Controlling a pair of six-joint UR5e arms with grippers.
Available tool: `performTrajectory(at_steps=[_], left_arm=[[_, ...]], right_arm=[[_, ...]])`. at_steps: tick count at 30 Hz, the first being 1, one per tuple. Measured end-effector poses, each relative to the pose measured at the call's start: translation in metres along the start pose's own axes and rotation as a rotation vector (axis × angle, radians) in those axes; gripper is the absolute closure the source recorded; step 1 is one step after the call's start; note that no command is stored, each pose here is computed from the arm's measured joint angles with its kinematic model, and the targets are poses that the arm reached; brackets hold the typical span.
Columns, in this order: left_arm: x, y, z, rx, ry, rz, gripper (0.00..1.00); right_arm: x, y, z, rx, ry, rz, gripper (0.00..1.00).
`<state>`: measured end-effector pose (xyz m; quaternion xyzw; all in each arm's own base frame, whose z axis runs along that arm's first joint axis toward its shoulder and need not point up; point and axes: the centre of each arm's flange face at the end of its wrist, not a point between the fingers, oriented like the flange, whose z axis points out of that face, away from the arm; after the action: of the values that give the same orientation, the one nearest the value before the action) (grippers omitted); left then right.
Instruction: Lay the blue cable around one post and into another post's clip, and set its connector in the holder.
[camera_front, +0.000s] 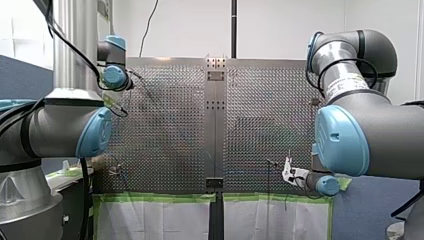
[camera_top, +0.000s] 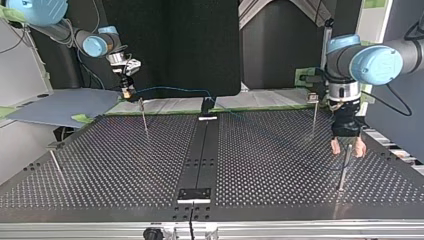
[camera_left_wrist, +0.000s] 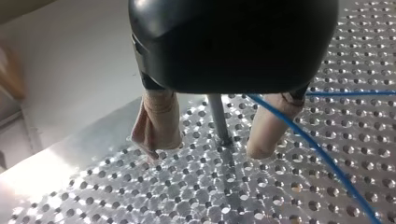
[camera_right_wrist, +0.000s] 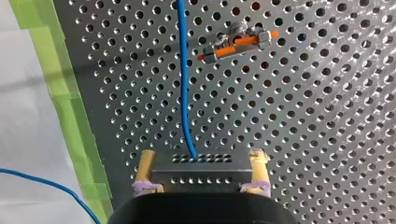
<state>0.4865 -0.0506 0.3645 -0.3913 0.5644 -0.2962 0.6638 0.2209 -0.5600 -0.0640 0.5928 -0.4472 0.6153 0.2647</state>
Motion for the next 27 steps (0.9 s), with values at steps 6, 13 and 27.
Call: performTrajectory(at_steps=[6, 13, 27], left_arm=[[-0.004, -0.007, -0.012, 0.023, -0.014, -0.056, 0.0], [-0.003, -0.012, -0.016, 0.039, -0.003, -0.103, 0.0], [0.004, -0.02, -0.029, 0.035, 0.032, -0.067, 0.0]], right_arm=[[0.0, -0.002, 0.001, 0.004, 0.001, 0.001, 1.0], [0.0, -0.004, 0.002, 0.008, 0.0, 0.0, 1.0], [0.0, -0.005, 0.003, 0.009, 0.001, 0.0, 1.0]])
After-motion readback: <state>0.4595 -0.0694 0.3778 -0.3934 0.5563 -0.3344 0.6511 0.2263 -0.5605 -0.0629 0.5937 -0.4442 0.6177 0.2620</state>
